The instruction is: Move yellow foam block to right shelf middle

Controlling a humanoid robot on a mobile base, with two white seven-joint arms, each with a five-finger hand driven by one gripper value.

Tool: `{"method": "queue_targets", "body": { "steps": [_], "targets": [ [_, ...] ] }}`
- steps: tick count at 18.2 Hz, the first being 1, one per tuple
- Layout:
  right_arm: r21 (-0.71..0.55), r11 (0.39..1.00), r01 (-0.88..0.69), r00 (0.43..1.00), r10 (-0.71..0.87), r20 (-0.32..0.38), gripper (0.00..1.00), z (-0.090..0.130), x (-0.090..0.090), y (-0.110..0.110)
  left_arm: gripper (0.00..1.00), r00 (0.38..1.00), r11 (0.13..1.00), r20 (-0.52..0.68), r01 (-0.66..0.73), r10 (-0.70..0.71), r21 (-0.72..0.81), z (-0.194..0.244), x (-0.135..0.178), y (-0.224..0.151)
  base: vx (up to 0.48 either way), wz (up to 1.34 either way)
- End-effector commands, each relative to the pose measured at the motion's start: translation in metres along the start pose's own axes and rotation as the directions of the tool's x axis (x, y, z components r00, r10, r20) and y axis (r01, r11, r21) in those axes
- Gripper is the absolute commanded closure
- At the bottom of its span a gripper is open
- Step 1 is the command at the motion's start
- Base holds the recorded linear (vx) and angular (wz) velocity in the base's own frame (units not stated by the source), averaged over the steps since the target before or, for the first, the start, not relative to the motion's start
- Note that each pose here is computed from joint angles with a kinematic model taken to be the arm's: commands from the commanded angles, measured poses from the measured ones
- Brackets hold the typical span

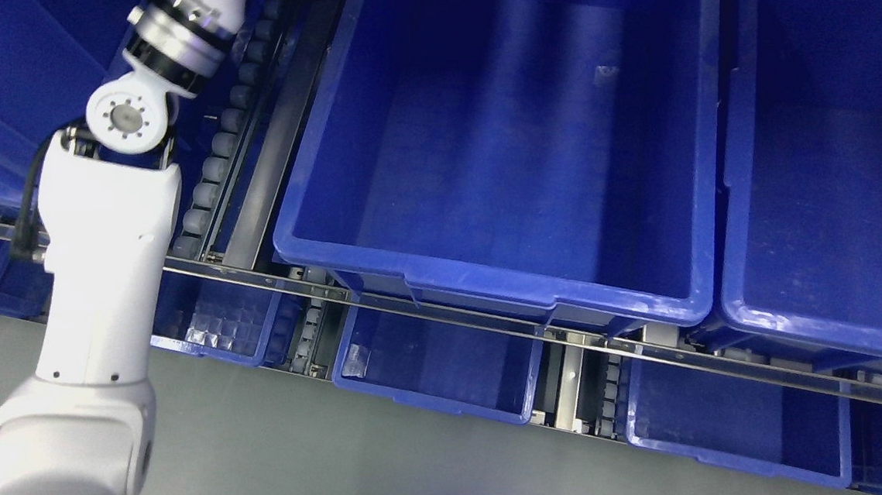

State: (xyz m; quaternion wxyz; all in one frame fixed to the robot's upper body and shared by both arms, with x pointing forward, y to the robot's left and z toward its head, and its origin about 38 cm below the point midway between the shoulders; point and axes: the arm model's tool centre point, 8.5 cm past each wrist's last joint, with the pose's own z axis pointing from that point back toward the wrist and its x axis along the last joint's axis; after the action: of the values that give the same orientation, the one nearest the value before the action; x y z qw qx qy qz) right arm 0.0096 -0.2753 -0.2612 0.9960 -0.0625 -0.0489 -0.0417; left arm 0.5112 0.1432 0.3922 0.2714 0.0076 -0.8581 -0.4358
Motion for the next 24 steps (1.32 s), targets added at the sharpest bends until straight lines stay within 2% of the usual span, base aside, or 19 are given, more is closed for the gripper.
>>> {"method": "queue_targets", "body": {
  "steps": [1,2,3,7,12,13,14,15,18,21,24],
  "targets": [
    [-0.018,1.000,-0.004,1.000,0.004,0.005,0.00,0.000,-0.002,-0.012,0.61,0.995,0.957,-0.078,0.034,-0.059,-0.288,-0.072,-0.003,-0.063,0.033,-0.01],
    [-0.018,1.000,-0.003,1.000,0.004,0.006,0.00,0.000,-0.001,-0.012,0.45,0.994,0.952,-0.086,0.041,-0.070,-0.302,-0.074,-0.004,-0.068,0.042,-0.02],
    [-0.018,1.000,-0.003,1.000,0.004,0.006,0.00,0.000,-0.001,-0.012,0.23,0.993,0.950,-0.091,0.043,-0.075,-0.309,-0.073,-0.005,-0.071,0.042,-0.02],
    [-0.018,1.000,-0.003,1.000,0.004,0.006,0.00,0.000,-0.001,-0.012,0.20,0.995,0.955,-0.095,0.008,-0.038,-0.296,-0.066,-0.008,-0.084,0.034,0.00],
    [-0.018,1.000,-0.002,1.000,0.002,0.006,0.00,0.000,-0.001,-0.012,0.20,0.995,0.962,-0.092,0.018,-0.045,-0.271,-0.062,-0.009,-0.073,0.008,0.00],
    [-0.018,1.000,-0.004,1.000,0.004,0.005,0.00,0.000,-0.002,-0.012,0.16,0.995,0.963,-0.089,0.017,-0.043,-0.268,-0.063,-0.008,-0.071,0.000,0.00],
    [-0.018,1.000,-0.003,1.000,0.004,0.006,0.00,0.000,-0.001,-0.012,0.01,0.995,0.969,-0.086,0.018,-0.041,-0.247,-0.061,-0.007,-0.064,0.000,0.00],
    [-0.018,1.000,-0.003,1.000,0.004,0.006,0.00,0.000,-0.001,-0.012,0.00,0.996,0.976,-0.078,0.019,-0.036,-0.215,-0.060,-0.004,-0.054,0.000,0.00],
    [-0.018,1.000,-0.003,1.000,0.004,0.006,0.00,0.000,-0.001,-0.012,0.00,1.000,0.999,-0.025,-0.018,0.017,-0.034,-0.042,0.012,-0.029,0.000,0.00],
    [-0.018,1.000,-0.003,1.000,0.004,0.006,0.00,0.000,-0.001,-0.012,0.00,0.996,0.985,-0.062,-0.048,0.059,0.164,0.006,0.009,-0.009,0.000,0.00],
    [-0.018,1.000,-0.003,1.000,0.004,0.006,0.00,0.000,-0.001,-0.012,0.00,0.988,0.895,-0.115,-0.045,0.107,0.443,0.038,0.002,0.007,0.000,0.00]
  ]
}}
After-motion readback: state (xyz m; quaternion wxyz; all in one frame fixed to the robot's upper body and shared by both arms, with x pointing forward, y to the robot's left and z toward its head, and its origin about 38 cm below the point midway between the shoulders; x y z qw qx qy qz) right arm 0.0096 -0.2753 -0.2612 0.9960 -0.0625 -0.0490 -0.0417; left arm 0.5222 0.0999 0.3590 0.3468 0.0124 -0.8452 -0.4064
